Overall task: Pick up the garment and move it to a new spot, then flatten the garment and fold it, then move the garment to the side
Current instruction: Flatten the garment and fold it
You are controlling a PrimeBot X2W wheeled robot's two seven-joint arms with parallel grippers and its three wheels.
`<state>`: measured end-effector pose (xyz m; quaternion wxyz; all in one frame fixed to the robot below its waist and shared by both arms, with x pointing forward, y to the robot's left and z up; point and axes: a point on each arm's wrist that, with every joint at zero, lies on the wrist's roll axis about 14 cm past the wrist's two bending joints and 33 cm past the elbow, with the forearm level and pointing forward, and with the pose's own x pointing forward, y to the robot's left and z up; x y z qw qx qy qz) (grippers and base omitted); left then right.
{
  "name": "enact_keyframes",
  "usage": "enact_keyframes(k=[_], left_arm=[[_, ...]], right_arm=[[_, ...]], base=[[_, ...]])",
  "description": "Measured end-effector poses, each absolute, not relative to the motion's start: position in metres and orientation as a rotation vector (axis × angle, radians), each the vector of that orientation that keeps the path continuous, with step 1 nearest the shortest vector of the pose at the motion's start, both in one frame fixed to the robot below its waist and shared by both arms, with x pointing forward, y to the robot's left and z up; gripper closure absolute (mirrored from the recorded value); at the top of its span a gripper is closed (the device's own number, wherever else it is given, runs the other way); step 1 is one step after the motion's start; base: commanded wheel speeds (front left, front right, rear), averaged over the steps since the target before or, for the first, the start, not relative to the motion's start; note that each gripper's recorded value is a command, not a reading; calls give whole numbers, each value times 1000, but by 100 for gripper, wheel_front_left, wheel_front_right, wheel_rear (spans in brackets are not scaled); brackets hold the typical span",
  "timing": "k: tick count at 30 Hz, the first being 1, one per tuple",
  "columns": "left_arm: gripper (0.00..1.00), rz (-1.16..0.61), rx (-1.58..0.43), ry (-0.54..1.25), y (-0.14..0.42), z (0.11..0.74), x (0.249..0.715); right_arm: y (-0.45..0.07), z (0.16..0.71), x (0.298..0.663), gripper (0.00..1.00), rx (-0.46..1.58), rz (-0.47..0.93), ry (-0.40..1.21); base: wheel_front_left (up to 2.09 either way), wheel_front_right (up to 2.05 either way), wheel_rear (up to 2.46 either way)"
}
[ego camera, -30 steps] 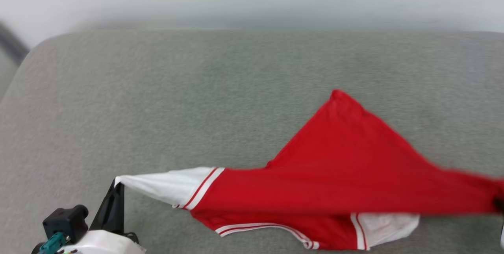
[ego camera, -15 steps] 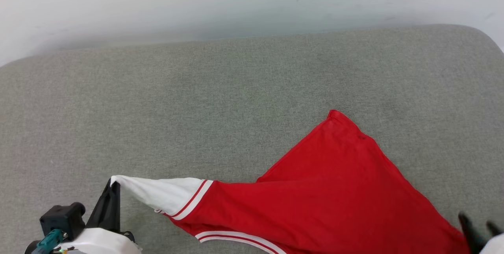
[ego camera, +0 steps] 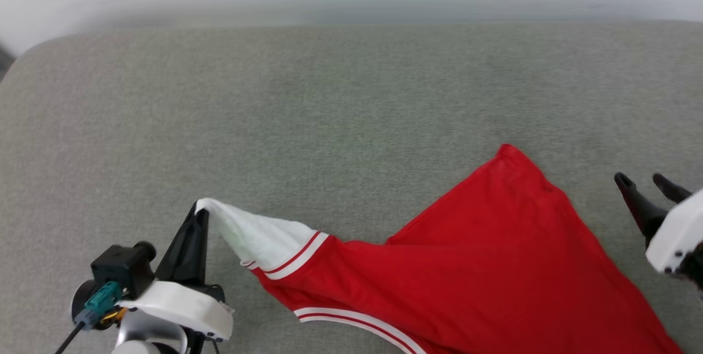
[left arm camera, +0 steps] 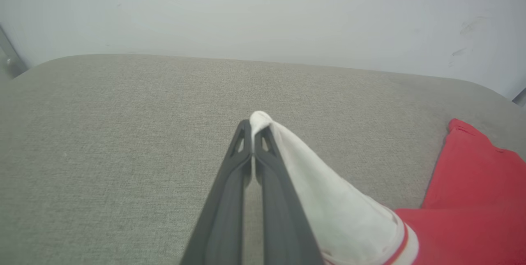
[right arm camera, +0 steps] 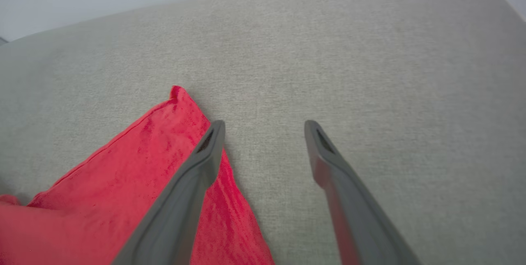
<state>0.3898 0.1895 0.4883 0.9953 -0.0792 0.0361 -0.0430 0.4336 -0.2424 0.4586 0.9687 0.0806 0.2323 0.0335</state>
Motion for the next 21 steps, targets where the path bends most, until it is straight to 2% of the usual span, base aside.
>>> enact_keyframes(k=[9,21], left_arm=[[100,-75,-187,44,189,484,402],[100,-40,-193,102,201,452,414]], right_arm=[[-190,428,476,0,9,288,849],[-140,359,494,0,-104,428,1097]], base=[[0,0,0],[0,0,0]])
